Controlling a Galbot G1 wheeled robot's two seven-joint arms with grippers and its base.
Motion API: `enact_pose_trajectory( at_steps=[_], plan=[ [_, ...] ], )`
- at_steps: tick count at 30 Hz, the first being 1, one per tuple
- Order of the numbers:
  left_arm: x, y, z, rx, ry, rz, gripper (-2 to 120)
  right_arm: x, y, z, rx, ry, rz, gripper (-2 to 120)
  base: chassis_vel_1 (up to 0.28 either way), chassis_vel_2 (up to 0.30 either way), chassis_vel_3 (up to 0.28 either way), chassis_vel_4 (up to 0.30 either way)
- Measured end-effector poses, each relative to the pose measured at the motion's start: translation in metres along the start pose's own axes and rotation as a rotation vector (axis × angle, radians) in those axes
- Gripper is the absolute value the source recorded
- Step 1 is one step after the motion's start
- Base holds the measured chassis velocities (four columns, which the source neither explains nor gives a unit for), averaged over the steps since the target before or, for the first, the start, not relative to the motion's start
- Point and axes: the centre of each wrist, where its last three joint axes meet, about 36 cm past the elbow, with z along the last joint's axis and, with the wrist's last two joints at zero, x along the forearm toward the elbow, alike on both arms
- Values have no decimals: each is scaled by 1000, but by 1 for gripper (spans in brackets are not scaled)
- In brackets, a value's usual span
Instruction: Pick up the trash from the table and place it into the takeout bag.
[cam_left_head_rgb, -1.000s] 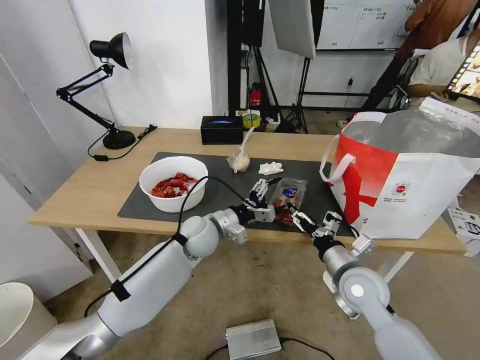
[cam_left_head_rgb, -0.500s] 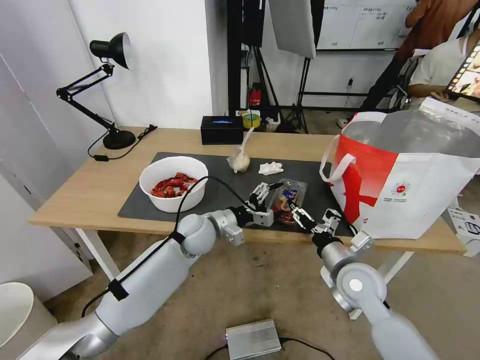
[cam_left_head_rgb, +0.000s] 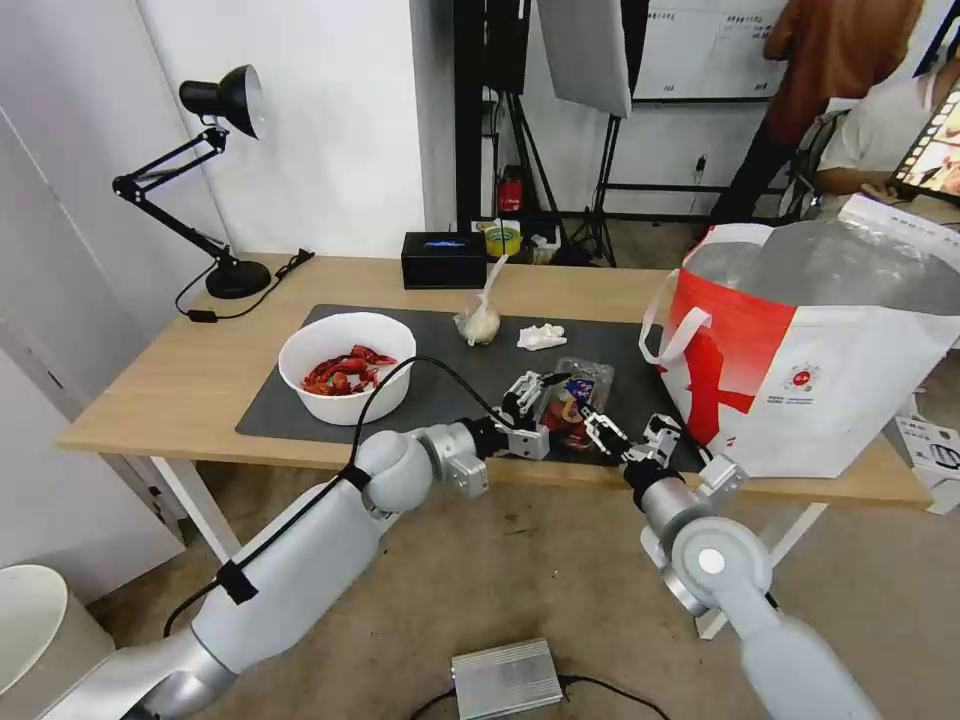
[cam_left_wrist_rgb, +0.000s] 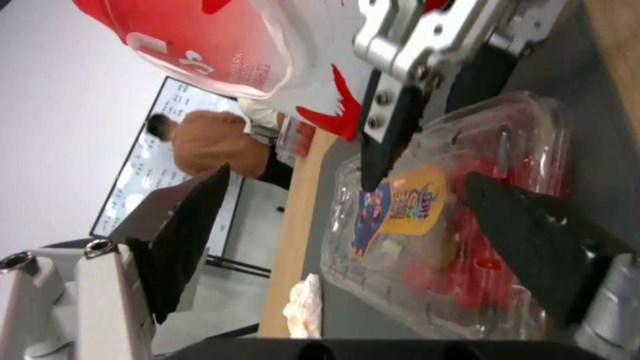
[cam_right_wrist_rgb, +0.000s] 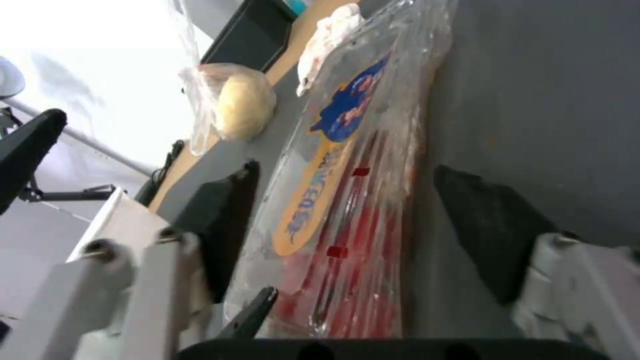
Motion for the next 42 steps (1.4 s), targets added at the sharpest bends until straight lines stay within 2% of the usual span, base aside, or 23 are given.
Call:
enact_pose_trajectory(
  at_steps=[18, 22, 23, 24, 27, 42],
  plan=[
    [-1, -4, -3, 26, -13, -5, 93, -5, 4, 0, 1, 26, 15, 56, 0, 0, 0, 0],
    [0, -7, -3, 32, -13, -5, 93, 0, 1, 2, 2, 29, 22, 63, 0, 0, 0, 0],
    [1, -8, -4, 34, -14, -6, 93, 0, 0, 2, -1, 28, 25, 69, 0, 0, 0, 0],
    [1, -8, -4, 34, -14, -6, 93, 0, 0, 2, -1, 28, 25, 69, 0, 0, 0, 0],
    [1, -9, -5, 35, -19, -8, 93, -4, 1, 2, -14, 22, 22, 81, 0, 0, 0, 0],
    [-1, -7, -8, 32, -35, -17, 91, -21, 10, -7, -46, 27, 70, 83, 0, 0, 0, 0]
  ],
)
